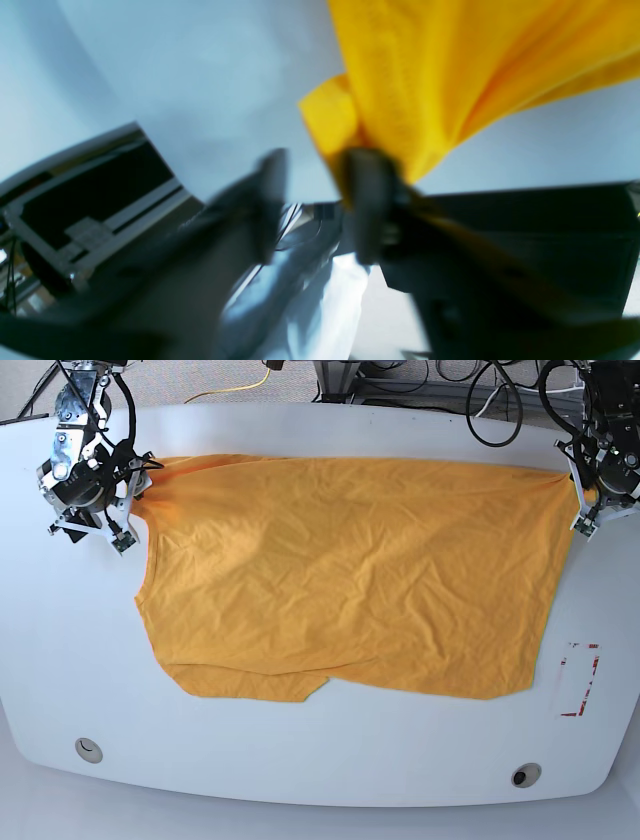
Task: Layout the t-shirt on the table in an organized manner, then fold the t-shirt properly
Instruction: 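Drag the held shirt back across the table, laying it flat, then open both grippers and release the shirt edge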
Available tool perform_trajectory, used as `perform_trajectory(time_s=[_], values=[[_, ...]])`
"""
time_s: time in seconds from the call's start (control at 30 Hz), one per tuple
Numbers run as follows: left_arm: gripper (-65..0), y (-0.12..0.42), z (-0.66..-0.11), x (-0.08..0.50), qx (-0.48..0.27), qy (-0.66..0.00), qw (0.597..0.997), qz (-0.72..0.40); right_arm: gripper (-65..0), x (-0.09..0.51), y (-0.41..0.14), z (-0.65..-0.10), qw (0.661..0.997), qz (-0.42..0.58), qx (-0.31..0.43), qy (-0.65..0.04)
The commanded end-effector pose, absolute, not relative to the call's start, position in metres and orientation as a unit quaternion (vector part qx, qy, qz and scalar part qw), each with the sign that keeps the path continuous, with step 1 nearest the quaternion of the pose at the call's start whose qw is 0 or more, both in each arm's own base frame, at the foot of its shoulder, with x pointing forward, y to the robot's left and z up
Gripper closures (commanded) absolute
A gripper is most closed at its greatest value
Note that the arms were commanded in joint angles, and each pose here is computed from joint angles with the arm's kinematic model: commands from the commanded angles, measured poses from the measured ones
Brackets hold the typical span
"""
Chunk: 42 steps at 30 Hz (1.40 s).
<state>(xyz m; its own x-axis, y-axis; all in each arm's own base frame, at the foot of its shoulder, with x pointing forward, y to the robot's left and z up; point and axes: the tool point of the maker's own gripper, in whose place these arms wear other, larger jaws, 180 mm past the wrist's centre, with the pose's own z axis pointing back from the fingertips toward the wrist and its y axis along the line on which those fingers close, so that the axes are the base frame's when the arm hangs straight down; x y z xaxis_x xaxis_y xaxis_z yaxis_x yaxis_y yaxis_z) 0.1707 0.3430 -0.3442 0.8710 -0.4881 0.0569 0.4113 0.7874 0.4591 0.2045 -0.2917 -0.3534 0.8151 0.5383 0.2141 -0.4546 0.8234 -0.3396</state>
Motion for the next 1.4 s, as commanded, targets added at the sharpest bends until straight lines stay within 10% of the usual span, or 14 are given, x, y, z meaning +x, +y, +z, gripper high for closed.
perform_trajectory(time_s=[0.0, 1.37], values=[[-37.4, 0.349, -0.335, 0.174, 0.238, -0.091, 0.936, -0.241, -53.0, 0.209, -0.306, -0.34, 0.939, 0.256, -0.164, -0.159], [-53.6, 0.36, -0.33, 0.168, 0.268, -0.03, 0.911, -0.312, -55.5, 0.267, -0.313, -0.293, 0.923, 0.224, -0.19, -0.25]])
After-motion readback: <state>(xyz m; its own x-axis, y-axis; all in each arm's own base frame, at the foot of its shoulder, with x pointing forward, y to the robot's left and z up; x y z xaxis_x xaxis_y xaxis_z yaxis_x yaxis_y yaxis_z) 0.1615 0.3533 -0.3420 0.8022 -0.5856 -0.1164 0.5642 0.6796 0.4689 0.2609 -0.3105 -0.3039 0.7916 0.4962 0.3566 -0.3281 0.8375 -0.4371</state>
